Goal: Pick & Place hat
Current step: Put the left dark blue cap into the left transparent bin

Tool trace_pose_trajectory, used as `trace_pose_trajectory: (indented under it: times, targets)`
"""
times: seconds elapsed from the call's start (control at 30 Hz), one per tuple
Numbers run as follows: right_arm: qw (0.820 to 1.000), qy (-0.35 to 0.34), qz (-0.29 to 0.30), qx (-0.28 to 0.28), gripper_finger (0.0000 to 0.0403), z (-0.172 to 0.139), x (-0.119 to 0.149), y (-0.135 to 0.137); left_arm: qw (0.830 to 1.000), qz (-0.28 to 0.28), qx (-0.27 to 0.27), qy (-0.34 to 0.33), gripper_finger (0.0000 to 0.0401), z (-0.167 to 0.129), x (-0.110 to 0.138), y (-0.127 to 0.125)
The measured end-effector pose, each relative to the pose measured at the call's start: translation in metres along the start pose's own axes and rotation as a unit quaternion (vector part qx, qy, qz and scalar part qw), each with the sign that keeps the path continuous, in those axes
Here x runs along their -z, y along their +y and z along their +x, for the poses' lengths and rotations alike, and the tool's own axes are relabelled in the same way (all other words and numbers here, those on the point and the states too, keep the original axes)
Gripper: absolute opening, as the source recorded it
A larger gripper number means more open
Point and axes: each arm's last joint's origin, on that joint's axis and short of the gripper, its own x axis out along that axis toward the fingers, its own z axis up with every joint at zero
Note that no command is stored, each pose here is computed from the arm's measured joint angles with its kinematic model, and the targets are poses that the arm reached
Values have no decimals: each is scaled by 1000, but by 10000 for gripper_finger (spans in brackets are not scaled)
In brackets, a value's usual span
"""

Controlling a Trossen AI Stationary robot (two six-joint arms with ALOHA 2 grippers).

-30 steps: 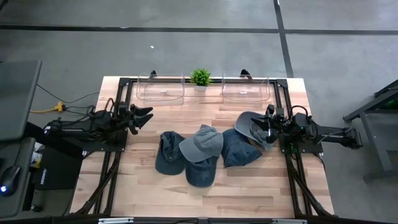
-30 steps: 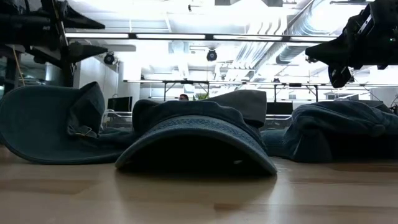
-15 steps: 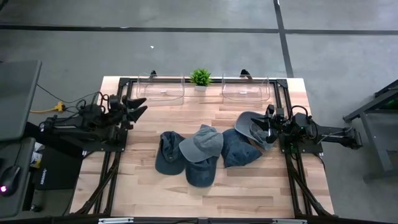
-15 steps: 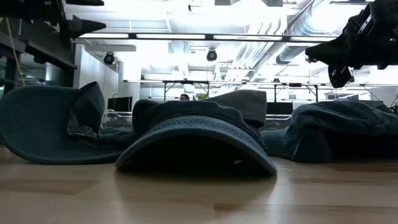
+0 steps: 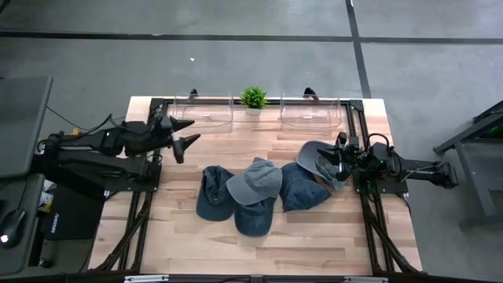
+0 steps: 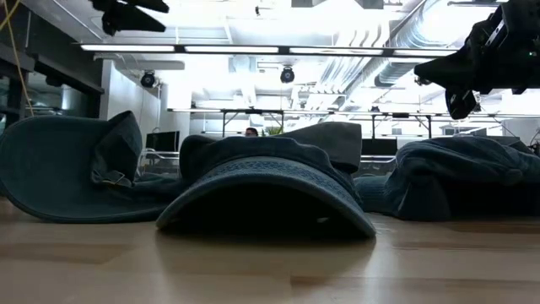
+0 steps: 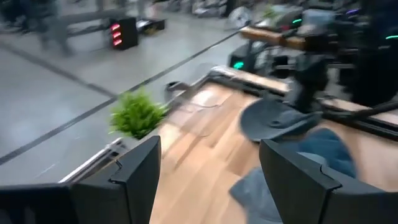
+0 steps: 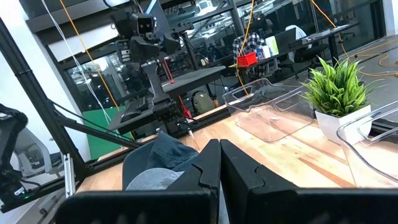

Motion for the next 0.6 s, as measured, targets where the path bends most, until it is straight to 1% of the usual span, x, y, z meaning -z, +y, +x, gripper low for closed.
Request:
trace_pose_trajectory:
  times: [0.1,0.17,0.27,0.4,0.53,0.6]
  targets:
    - [1000,0,0,0,1,0,0,0,999,-35,-27,10,248,11,-15,-8]
    - [1000,0,0,0,1,0,0,0,998,-52,-34,16,248,16,-25,-13]
    - [1000,0,0,0,1,0,0,0,995,-68,-57,37,248,20,-38,-18]
    - [1000,0,0,0,1,0,0,0,989,-79,-89,85,248,28,-51,-25]
    - [1000,0,0,0,1,0,0,0,977,-118,-116,134,248,33,-67,-32]
    - [1000,0,0,0,1,0,0,0,966,-143,-135,167,248,36,-72,-35]
